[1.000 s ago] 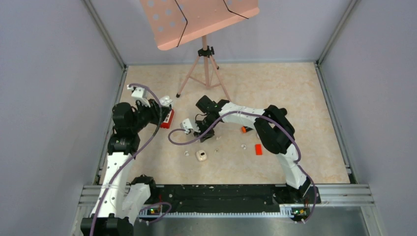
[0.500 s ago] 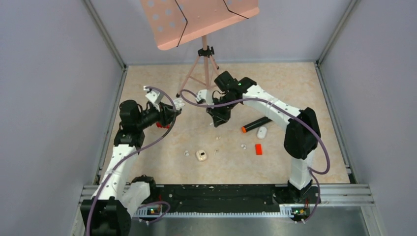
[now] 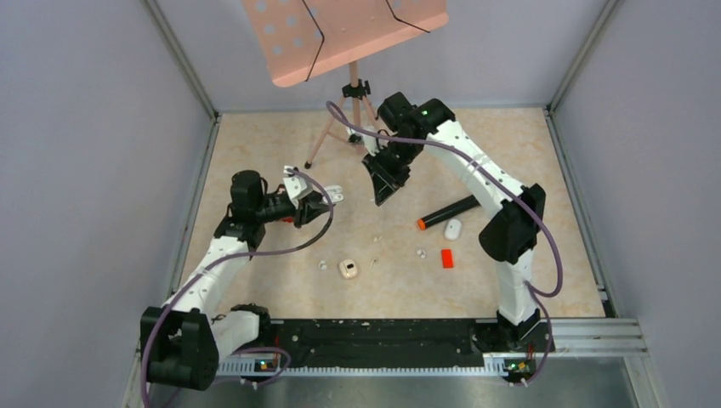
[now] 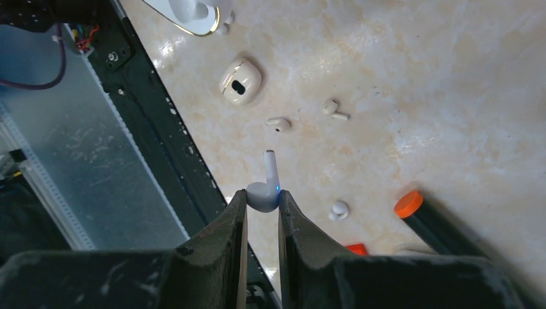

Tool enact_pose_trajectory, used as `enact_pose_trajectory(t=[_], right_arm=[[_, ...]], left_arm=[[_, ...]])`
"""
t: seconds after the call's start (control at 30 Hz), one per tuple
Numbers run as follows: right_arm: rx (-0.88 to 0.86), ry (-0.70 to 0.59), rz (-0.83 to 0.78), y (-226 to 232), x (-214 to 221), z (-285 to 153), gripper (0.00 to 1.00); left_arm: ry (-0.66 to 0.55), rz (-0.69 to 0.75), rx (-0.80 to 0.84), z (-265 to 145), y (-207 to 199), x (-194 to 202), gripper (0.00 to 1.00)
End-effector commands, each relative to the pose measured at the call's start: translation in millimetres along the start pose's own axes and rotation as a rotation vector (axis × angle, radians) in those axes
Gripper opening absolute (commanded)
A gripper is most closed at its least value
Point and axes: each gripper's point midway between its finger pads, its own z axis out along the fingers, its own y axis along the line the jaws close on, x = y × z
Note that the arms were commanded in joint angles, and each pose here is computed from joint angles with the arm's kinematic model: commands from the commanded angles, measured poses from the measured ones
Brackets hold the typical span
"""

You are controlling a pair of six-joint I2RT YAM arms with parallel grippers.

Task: Insert the wireless bluetooth earbuds into the charging case
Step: Place the earbud in the charging case.

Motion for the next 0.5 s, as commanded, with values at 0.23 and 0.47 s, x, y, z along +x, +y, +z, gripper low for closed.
enact_pose_trajectory(t=[0.23, 0.47], right_arm=[[-0.144, -0.048, 0.187, 22, -22, -3, 0.00], [-0.156, -0.044, 0.234, 22, -24, 5, 0.00]], left_arm=[[-0.040, 0.214, 0.084, 28, -10, -7, 0.00], [-0.018, 0.230, 0.088, 39, -13, -5, 0.00]])
